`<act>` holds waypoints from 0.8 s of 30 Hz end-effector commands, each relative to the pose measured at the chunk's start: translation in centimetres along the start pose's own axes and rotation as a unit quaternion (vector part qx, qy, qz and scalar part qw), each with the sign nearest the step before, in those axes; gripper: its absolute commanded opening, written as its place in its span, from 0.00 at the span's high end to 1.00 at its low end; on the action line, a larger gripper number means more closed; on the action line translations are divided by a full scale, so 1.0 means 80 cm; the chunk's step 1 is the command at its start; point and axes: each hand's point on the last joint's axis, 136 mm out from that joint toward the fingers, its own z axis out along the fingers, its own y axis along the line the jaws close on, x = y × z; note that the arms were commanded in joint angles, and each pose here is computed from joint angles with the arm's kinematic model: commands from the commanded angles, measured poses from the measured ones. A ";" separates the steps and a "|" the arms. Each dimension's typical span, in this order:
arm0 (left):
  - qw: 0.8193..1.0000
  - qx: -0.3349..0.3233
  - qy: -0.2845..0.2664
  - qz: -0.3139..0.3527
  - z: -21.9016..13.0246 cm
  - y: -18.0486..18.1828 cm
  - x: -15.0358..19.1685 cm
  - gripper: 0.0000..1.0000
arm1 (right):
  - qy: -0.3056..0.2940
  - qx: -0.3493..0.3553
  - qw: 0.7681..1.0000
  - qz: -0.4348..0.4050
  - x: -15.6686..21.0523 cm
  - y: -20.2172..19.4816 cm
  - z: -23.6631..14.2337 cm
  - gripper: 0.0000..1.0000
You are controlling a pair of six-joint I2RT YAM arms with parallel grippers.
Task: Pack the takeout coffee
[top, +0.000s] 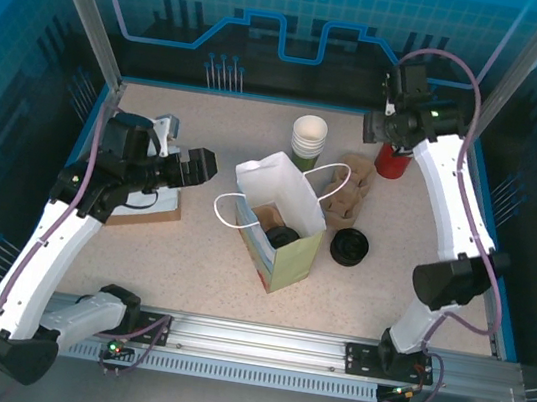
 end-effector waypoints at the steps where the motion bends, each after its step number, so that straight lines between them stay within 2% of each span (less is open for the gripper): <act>1: 1.000 -0.011 0.009 0.002 0.000 0.009 0.007 0.01 | -0.028 0.046 0.999 0.001 -0.032 -0.009 0.042 0.25; 7: 1.000 -0.022 0.007 0.009 -0.003 0.013 0.005 0.01 | 0.006 0.071 0.997 -0.012 -0.036 0.000 0.128 0.25; 13: 0.999 -0.028 0.013 0.012 0.001 0.015 0.005 0.01 | 0.020 0.097 0.995 -0.011 -0.038 -0.004 0.202 0.31; 18: 0.999 -0.032 0.018 0.010 0.006 0.017 0.005 0.01 | 0.026 0.109 0.994 -0.020 -0.039 -0.007 0.248 0.34; 24: 0.999 -0.039 0.025 0.009 0.015 0.021 0.005 0.01 | 0.027 0.118 0.992 -0.028 -0.042 -0.015 0.274 0.45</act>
